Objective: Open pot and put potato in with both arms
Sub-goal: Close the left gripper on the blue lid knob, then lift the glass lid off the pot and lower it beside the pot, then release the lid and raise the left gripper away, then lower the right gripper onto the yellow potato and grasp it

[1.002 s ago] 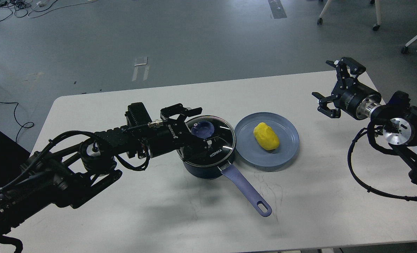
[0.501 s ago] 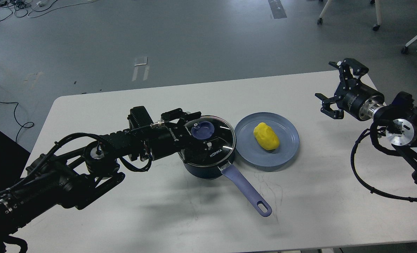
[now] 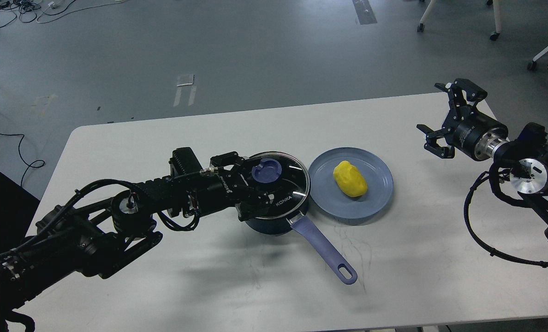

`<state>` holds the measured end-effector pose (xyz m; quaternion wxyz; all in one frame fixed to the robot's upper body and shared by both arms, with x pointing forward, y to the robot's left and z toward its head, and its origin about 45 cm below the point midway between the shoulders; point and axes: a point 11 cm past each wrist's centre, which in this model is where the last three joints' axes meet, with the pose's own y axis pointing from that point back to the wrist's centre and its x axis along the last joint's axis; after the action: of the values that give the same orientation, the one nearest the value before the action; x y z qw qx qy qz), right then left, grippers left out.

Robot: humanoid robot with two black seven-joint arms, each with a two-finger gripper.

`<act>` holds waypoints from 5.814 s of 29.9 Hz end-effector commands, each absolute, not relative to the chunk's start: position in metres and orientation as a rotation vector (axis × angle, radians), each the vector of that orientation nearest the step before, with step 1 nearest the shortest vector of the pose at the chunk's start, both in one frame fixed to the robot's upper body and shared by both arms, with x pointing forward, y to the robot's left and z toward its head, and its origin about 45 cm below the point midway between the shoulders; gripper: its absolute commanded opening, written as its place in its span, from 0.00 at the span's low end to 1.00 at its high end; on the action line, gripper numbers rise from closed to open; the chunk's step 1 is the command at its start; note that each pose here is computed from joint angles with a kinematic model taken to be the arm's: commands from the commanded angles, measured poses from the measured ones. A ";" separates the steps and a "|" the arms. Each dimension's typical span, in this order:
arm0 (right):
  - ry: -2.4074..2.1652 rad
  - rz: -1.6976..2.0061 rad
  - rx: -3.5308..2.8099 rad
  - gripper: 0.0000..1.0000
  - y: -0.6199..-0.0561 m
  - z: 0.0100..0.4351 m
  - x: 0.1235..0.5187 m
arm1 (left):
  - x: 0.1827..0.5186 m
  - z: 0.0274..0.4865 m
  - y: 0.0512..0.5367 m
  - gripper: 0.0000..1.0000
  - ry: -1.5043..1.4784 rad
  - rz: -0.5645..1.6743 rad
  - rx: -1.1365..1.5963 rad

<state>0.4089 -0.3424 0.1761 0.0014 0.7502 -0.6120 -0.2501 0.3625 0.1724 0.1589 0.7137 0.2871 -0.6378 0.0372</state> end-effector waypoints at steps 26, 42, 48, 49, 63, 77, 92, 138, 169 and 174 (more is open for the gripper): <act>-1.909 -0.779 2.351 1.00 -0.342 0.175 0.408 | 0.370 0.180 0.185 0.39 -1.404 0.140 0.622; -1.917 -0.754 2.353 1.00 -0.346 0.182 0.411 | 0.387 0.248 0.255 0.40 -1.494 0.338 0.659; -1.916 -0.753 2.356 1.00 -0.345 0.182 0.412 | 0.385 0.257 0.303 0.40 -1.459 0.470 0.715; -1.916 -0.752 2.358 1.00 -0.344 0.183 0.413 | 0.382 0.255 0.313 0.40 -1.464 0.494 0.725; -1.914 -0.753 2.355 1.00 -0.343 0.183 0.414 | 0.329 0.166 0.384 0.40 -1.257 0.536 0.925; -1.910 -0.748 2.347 1.00 -0.345 0.182 0.413 | 0.310 0.111 0.399 0.42 -1.112 0.565 1.018; -1.897 -0.757 2.346 1.00 -0.342 0.178 0.411 | 0.302 0.100 0.396 0.59 -1.086 0.558 1.016; -1.826 -0.665 2.402 1.00 -0.328 0.197 0.423 | 0.425 0.295 0.374 0.99 -0.900 1.055 0.595; -1.271 0.143 2.415 1.00 -0.255 0.229 0.436 | 0.463 0.283 0.250 0.99 0.345 1.030 -0.057; -1.023 0.380 2.323 1.00 -0.238 0.208 0.425 | 0.460 0.276 0.253 0.99 0.347 1.038 -0.045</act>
<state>0.4318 -0.2475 0.2195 0.2451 0.8672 -0.4241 0.0900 0.4618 0.2514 0.2791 0.8548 -0.0233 0.1644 0.4917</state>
